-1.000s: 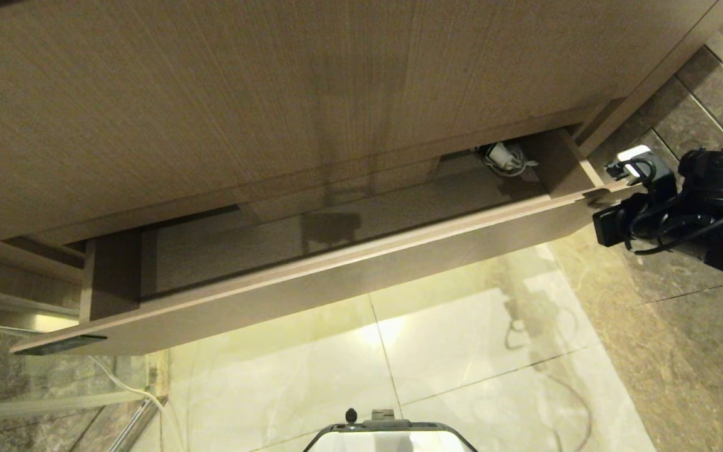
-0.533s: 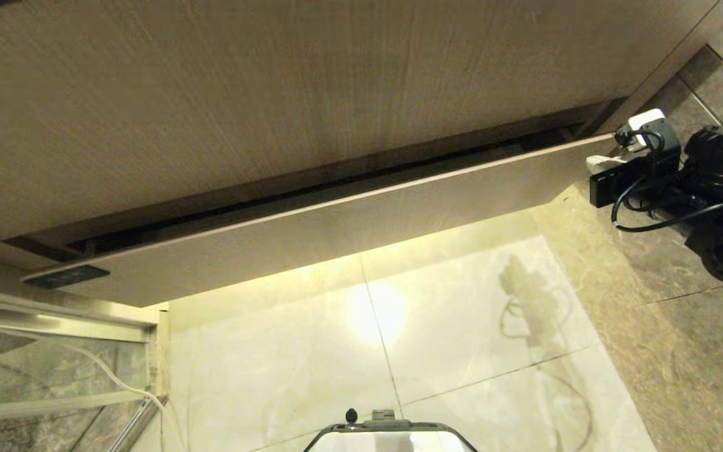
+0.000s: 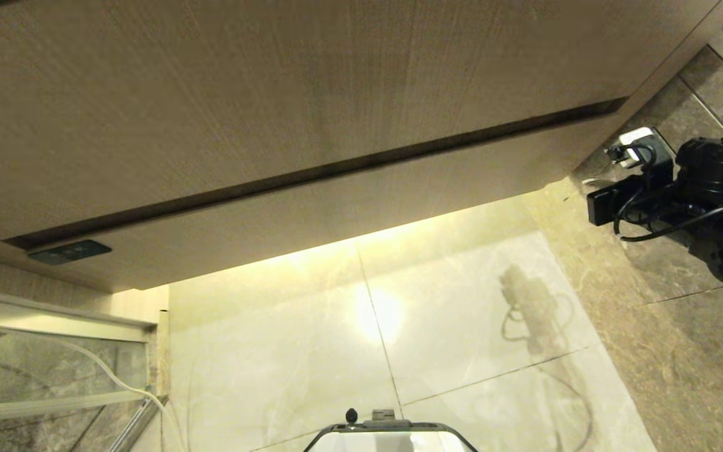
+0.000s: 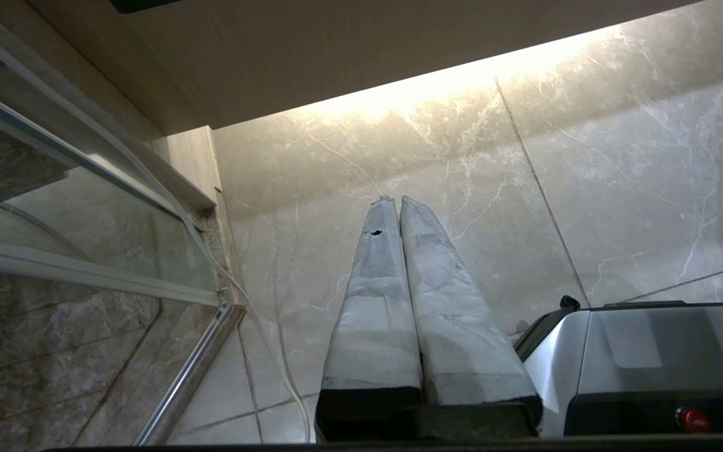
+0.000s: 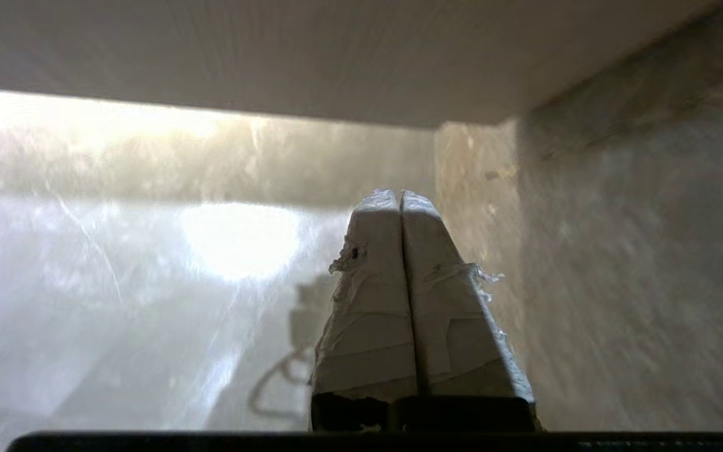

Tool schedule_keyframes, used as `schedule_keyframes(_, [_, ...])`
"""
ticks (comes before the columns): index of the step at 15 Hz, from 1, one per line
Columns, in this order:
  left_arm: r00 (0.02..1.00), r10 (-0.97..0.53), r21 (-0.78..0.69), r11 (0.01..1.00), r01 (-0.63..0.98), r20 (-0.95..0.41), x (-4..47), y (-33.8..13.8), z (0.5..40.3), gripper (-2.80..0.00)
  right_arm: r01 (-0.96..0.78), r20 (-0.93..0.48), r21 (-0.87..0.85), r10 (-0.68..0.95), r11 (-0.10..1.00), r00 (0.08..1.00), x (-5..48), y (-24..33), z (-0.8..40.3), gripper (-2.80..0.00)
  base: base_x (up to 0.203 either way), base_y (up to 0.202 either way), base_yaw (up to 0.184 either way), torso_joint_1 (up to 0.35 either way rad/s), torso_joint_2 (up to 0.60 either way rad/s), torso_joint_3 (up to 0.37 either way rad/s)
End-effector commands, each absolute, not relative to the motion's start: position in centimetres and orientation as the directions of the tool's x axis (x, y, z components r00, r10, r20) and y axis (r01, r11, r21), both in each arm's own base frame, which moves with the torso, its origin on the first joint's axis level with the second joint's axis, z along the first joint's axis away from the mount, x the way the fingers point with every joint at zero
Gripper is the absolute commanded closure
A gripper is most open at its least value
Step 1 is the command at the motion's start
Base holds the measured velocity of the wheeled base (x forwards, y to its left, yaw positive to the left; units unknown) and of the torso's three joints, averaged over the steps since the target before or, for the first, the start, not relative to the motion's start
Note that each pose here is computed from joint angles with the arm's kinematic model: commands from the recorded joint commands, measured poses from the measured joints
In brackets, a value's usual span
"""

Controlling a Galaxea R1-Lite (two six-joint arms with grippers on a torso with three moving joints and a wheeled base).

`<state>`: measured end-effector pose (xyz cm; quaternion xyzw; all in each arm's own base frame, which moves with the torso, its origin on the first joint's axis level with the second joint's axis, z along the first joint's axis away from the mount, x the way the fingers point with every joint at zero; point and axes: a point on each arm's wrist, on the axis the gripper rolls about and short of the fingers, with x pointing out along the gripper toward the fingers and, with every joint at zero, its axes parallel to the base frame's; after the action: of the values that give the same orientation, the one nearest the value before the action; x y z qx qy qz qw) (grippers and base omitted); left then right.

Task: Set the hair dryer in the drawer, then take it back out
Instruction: Close the drawer, then pull open the drawer

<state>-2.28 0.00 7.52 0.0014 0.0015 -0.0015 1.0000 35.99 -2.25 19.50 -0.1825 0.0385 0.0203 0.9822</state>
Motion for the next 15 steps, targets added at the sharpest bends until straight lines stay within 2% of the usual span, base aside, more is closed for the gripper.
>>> schedule_keyframes(1, [1.000,-0.002,0.003,1.000,0.002,-0.004,-2.3,0.0,7.5,0.00,-0.053,-0.086,-0.360,0.024,0.932,0.996,33.1,-2.1,21.0,0.00,0.000,0.000,0.000,0.000,0.00,0.000])
schedule_keyframes(7, [1.000,-0.003,0.004,1.000,0.003,-0.004,-2.3,0.0,7.5,0.00,-0.083,-0.176,-0.337,0.024,0.938,0.984,23.5,-1.4,21.8,0.00,0.000,0.000,0.000,0.000,0.00,0.000])
schedule_keyframes(11, [1.000,-0.004,0.003,1.000,0.004,-0.004,-2.3,0.0,7.5,0.00,-0.054,-0.106,-0.256,0.028,0.965,0.994,14.0,-0.7,21.3,0.00,0.000,0.000,0.000,0.000,0.00,0.000])
schedule_keyframes(15, [1.000,-0.003,0.003,1.000,0.003,-0.005,-2.3,0.0,7.5,0.00,-0.035,0.034,-0.216,0.043,0.976,0.999,4.6,0.0,17.1,0.00,0.000,0.000,0.000,0.000,0.00,0.000])
